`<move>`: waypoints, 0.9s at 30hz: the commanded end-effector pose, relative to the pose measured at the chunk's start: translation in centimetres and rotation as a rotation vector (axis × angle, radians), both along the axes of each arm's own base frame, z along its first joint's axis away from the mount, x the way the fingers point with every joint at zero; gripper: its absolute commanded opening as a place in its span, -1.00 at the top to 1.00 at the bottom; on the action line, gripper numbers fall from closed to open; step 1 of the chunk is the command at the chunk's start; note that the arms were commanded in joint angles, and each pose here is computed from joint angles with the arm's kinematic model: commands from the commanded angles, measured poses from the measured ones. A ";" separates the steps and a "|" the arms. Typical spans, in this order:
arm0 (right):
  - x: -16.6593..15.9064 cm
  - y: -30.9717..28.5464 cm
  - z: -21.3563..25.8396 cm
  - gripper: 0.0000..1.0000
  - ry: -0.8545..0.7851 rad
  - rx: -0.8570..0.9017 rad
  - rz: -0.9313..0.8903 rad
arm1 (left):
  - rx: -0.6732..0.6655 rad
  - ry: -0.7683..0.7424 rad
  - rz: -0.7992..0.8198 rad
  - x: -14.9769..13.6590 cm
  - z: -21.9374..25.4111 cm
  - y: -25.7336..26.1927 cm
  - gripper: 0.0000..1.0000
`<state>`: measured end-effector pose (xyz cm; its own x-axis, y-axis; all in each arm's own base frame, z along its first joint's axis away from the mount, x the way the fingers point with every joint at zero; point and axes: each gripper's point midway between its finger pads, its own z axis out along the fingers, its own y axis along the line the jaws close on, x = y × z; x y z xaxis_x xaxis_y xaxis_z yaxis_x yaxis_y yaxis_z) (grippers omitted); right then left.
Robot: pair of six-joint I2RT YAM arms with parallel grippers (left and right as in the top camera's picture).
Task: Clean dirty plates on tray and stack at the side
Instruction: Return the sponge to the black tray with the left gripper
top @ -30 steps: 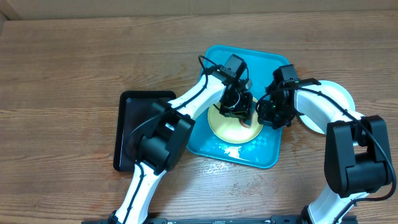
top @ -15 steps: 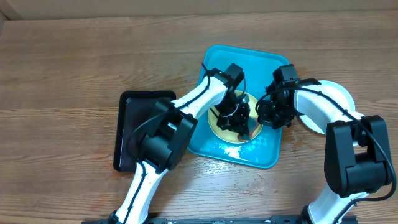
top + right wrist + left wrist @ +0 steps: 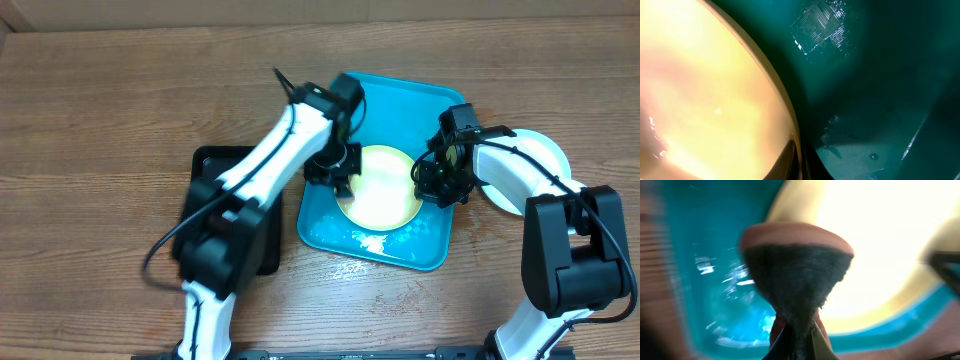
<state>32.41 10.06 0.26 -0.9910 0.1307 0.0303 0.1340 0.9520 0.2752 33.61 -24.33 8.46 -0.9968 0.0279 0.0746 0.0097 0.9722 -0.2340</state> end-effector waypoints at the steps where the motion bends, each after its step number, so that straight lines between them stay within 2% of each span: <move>1: -1.0 -0.9 -1.9 0.92 0.042 -0.067 0.007 | 0.043 -0.241 0.044 0.8 8.2 3.5 0.91; 5: -1.0 -0.9 -1.9 0.92 0.042 -0.067 0.007 | 0.233 -0.354 0.182 0.5 12.1 10.2 0.91; 8: -1.1 -0.9 -1.9 0.92 0.044 -0.067 0.007 | 0.306 -0.323 0.245 -0.7 13.0 13.9 0.91; 11: -1.1 -0.9 -1.9 0.92 0.046 -0.068 0.007 | 0.313 -0.232 0.274 -1.9 11.4 15.4 0.91; 16: -1.1 -0.9 -1.9 0.92 0.043 -0.068 0.007 | 0.371 -0.124 0.312 -3.2 4.1 17.9 0.92; 20: -0.9 -1.0 -1.9 0.92 0.036 -0.069 0.007 | 0.298 -0.057 0.363 -4.4 -1.5 18.4 0.92; 24: -0.8 -0.9 -1.8 0.92 0.032 -0.068 0.007 | 0.217 -0.028 0.414 -4.5 -2.9 18.5 0.91; 25: -0.7 -0.9 -1.5 0.92 0.026 -0.067 0.007 | 0.209 -0.032 0.419 -4.3 -2.6 18.6 0.88; 27: -0.4 -0.8 -0.7 0.92 0.012 -0.065 0.006 | 0.189 -0.040 0.408 -4.0 -1.9 18.6 0.63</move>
